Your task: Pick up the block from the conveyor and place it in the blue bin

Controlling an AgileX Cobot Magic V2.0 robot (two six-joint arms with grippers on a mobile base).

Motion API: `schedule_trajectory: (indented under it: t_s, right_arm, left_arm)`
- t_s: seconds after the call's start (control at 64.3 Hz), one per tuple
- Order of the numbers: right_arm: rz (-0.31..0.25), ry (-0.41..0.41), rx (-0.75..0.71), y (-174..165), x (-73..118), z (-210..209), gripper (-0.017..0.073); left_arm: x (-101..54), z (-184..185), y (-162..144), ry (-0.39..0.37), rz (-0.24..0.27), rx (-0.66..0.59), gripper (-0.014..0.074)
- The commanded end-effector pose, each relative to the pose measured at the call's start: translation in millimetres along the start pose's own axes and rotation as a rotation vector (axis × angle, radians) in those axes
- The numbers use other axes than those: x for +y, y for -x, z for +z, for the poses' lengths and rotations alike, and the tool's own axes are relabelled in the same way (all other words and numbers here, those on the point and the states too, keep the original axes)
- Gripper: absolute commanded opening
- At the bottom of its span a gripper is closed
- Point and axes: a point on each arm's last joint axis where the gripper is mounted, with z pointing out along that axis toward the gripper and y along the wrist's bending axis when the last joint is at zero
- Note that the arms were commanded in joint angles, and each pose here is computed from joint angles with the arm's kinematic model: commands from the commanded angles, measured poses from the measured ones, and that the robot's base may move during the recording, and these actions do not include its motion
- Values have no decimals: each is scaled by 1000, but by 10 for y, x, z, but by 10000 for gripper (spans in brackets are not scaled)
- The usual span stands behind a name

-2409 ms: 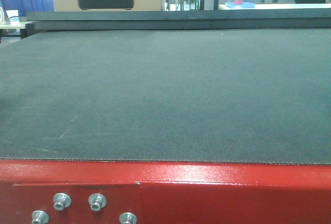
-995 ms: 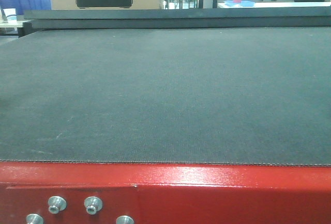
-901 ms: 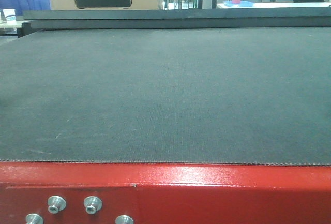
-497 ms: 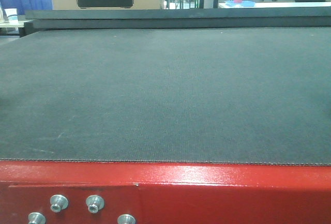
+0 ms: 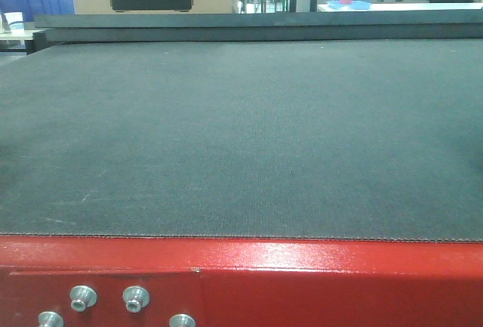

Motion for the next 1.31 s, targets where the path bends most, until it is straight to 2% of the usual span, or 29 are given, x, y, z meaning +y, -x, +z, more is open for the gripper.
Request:
schedule_trajectory:
  t_s: [0.0, 0.171, 0.249, 0.326, 0.466, 0.746, 1.29]
  right_arm:
    - [-32, -40, 118, 153, -44, 161, 569]
    - [-35, -64, 275, 294, -157, 545, 569]
    - [-11, -27, 318, 297, -227, 715, 569]
    - [33, 65, 358, 284, -310, 930, 569]
    - [27, 60, 362, 284, -469, 1206, 569]
    - [9, 81, 433, 204, -438, 1712, 569]
    - [30, 57, 527, -202, -539, 2506, 568]
  left_arm:
    - [-32, 22, 49, -20, 3, -6, 599]
    - [-52, 26, 52, -32, 13, -4, 599]
    - [-52, 26, 52, -32, 13, -4, 599]
    - [-52, 26, 52, -32, 13, -4, 599]
    - [-52, 26, 52, -32, 13, -4, 599]
    - [-52, 26, 52, -32, 13, -4, 599]
    - [-52, 26, 46, -31, 13, 2, 599]
